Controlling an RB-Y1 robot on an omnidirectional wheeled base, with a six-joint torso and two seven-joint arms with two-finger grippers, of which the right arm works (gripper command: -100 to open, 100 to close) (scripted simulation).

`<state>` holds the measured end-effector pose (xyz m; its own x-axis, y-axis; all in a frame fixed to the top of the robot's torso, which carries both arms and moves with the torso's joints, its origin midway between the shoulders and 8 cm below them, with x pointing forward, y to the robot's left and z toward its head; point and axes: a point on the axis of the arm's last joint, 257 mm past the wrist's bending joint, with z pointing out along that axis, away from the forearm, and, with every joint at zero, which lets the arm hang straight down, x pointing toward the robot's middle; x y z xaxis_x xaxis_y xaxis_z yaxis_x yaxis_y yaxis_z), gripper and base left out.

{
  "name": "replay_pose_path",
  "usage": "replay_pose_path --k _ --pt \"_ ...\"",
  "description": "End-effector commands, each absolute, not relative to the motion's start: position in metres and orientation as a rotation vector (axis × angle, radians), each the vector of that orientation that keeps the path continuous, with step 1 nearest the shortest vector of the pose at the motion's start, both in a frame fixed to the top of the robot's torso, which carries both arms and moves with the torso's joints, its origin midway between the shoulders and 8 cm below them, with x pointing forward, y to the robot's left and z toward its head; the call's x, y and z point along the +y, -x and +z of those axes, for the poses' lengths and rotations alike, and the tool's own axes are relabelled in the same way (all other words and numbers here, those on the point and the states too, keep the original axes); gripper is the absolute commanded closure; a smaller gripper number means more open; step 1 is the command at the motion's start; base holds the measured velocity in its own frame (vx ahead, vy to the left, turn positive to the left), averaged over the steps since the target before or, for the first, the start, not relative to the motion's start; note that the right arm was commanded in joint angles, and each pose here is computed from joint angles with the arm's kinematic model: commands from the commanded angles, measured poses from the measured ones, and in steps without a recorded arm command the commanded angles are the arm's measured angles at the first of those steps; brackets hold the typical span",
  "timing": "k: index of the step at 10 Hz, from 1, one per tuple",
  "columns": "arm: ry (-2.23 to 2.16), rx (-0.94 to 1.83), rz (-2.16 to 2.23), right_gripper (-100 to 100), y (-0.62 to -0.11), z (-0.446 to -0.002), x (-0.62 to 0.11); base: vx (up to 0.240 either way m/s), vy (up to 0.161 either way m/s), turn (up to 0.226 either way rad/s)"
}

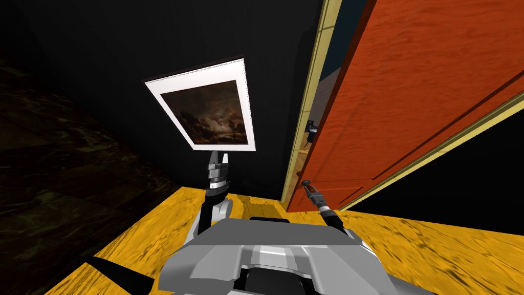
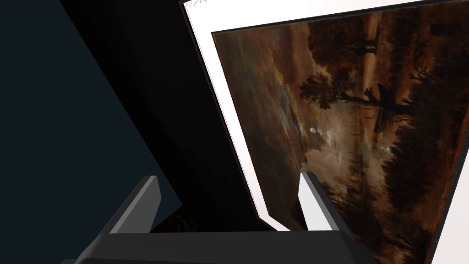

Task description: Pull the door open

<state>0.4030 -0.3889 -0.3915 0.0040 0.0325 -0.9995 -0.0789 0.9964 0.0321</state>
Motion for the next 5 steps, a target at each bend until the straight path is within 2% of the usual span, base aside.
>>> replay_pose_path --k 1,5 --pt "-0.008 1.559 0.125 100 -0.4042 -0.3900 -0.3887 -0.033 -0.019 0.059" --pt "-0.105 1.550 0.199 100 -0.4062 -0.3880 -0.3908 -0.040 -0.026 0.059"
